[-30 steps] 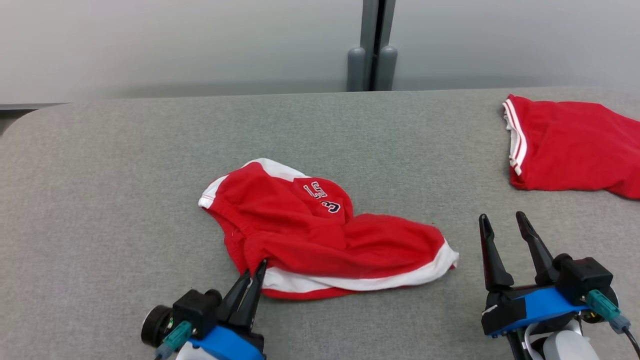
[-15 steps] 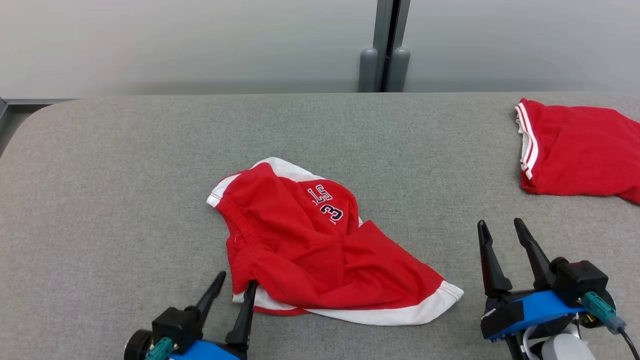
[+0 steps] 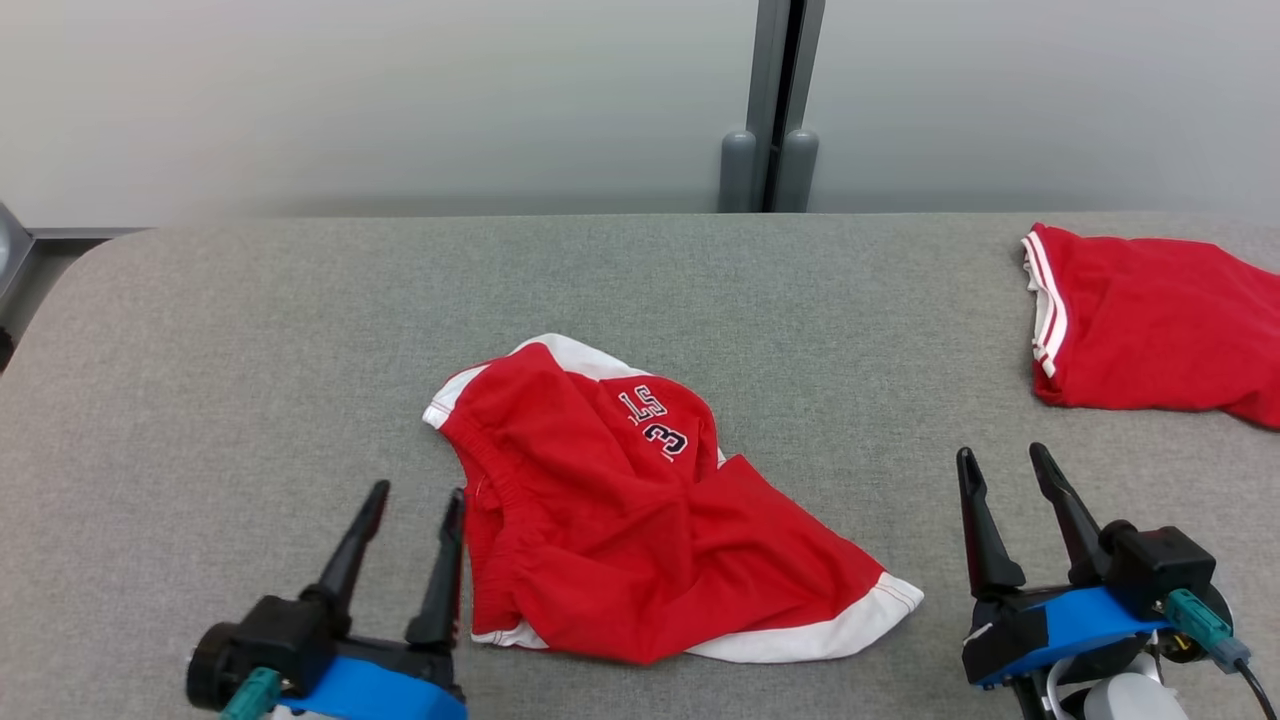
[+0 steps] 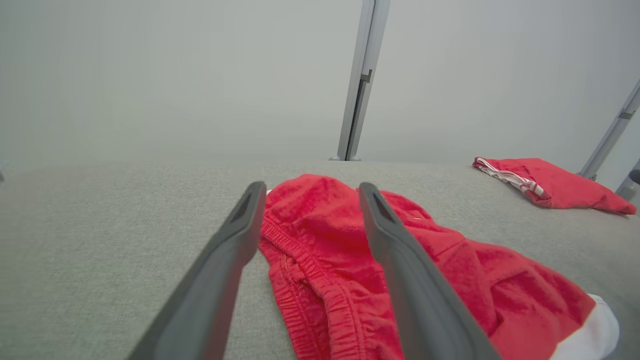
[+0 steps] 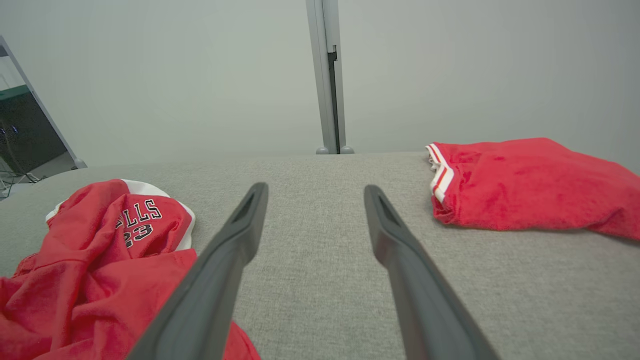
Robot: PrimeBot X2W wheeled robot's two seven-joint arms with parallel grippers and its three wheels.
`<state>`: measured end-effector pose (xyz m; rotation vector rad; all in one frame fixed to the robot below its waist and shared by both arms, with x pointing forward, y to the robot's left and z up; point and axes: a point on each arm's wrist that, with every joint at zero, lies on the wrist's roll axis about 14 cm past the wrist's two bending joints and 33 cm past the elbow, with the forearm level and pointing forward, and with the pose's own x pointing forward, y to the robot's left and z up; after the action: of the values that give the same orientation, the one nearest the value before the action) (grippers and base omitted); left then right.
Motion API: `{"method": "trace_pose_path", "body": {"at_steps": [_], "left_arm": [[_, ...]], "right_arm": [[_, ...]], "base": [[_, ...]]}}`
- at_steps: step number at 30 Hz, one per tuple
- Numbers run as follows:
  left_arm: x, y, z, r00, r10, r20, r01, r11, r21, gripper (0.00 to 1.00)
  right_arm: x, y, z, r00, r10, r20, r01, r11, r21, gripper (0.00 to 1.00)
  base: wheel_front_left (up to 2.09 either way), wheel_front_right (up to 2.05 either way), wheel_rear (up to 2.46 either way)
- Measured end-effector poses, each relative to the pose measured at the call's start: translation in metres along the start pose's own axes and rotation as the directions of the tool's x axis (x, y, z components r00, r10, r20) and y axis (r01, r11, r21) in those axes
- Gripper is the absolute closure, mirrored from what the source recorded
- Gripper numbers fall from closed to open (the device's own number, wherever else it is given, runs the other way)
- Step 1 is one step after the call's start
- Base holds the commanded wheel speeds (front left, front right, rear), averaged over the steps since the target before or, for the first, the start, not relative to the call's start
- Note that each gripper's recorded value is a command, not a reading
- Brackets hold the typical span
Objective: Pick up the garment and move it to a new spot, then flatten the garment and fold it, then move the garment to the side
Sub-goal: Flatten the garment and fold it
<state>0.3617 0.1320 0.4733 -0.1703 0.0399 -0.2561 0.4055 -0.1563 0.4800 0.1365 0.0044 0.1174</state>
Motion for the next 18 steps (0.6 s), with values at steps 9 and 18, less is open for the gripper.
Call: {"method": "trace_pose_path", "body": {"at_steps": [9, 18], "left_arm": [[0.003, 0.031, 0.032, 0.989, 0.106, 0.103, -0.111, 0.993, 0.043, 0.0], [0.001, 0.05, 0.039, 0.978, 0.167, 0.123, -0.177, 0.981, 0.074, 0.0]], "right_arm": [[-0.008, -0.003, 0.013, 0.999, -0.01, 0.037, 0.01, 1.0, -0.008, 0.0], [-0.018, -0.003, 0.027, 0.997, -0.009, 0.082, 0.01, 1.0, -0.018, 0.0]], "base": [[0.0, 0.0, 0.0], [0.0, 0.0, 0.0]]}}
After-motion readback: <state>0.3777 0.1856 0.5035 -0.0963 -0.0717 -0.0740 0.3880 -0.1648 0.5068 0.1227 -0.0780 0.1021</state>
